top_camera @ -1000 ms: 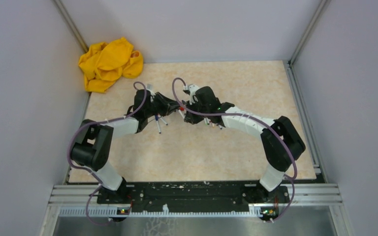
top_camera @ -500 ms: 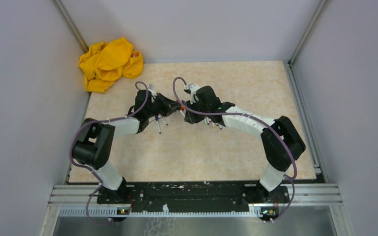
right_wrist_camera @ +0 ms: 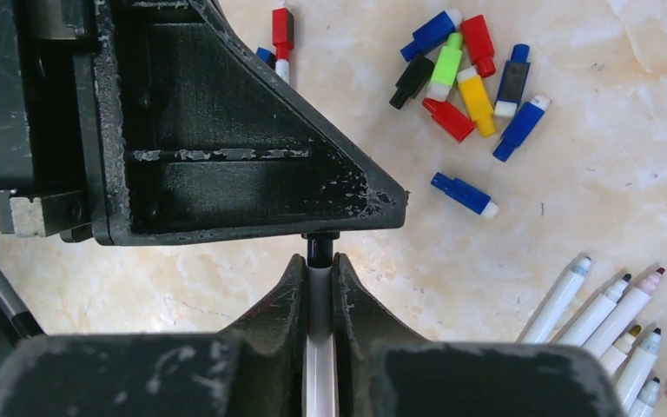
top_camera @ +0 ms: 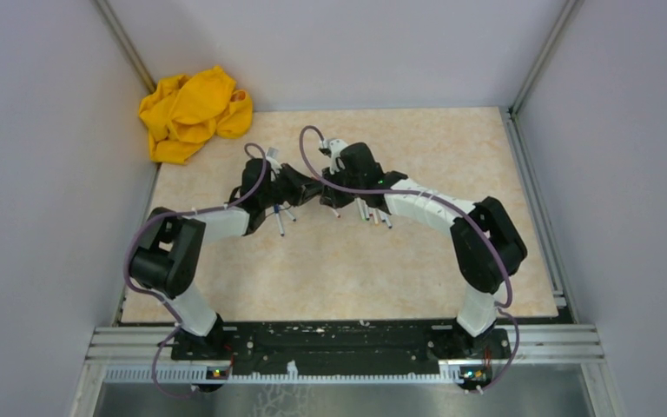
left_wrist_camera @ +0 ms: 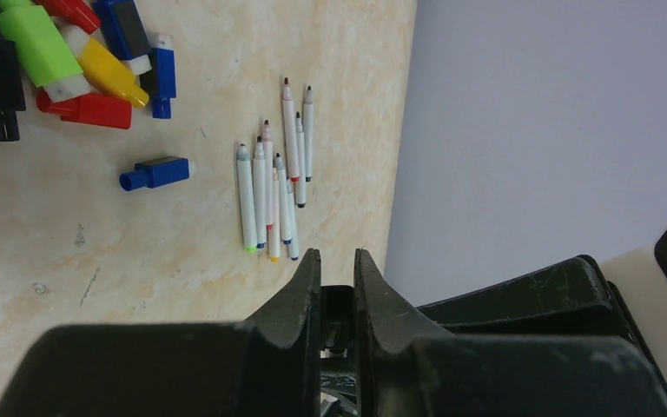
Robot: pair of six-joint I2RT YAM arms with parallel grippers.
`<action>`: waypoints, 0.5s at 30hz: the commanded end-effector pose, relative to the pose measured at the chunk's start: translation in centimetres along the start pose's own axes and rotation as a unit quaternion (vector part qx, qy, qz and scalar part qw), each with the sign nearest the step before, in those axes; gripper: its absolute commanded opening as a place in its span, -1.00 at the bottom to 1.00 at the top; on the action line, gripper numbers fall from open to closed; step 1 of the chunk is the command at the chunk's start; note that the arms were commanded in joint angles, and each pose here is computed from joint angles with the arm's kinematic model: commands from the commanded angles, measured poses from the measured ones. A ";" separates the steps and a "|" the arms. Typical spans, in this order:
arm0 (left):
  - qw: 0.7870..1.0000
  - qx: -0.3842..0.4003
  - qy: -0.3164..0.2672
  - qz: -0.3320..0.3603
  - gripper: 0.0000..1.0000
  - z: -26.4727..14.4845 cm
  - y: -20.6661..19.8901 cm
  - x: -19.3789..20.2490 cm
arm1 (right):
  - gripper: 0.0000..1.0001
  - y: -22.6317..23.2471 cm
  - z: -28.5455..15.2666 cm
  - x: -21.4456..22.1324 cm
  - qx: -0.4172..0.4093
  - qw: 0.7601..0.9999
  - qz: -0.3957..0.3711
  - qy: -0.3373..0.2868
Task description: Open the pen caps
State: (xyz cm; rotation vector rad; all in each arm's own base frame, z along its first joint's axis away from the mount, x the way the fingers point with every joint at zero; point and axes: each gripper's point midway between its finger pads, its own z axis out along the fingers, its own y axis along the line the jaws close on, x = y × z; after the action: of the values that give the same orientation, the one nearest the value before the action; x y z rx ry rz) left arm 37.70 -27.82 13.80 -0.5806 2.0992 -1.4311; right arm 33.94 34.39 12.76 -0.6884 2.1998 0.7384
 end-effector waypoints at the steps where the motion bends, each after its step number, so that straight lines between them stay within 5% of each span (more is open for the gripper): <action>1: 1.000 0.025 -0.007 0.011 -1.00 0.3 -1.7 -0.5 | -1.00 0.1 0.4 -1.9 -0.007 1.000 -0.005 -0.020; 15: 0.985 -0.089 -0.136 0.052 -1.00 2.6 3.2 -8.7 | -1.00 -3.0 -1.6 3.8 0.064 0.998 0.010 0.009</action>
State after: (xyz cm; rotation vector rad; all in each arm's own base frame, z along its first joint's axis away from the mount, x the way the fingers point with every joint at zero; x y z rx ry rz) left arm 43.58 -24.95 12.30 -0.6740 2.0363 -1.2005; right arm 31.60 30.84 7.04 -0.6674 2.3385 0.6278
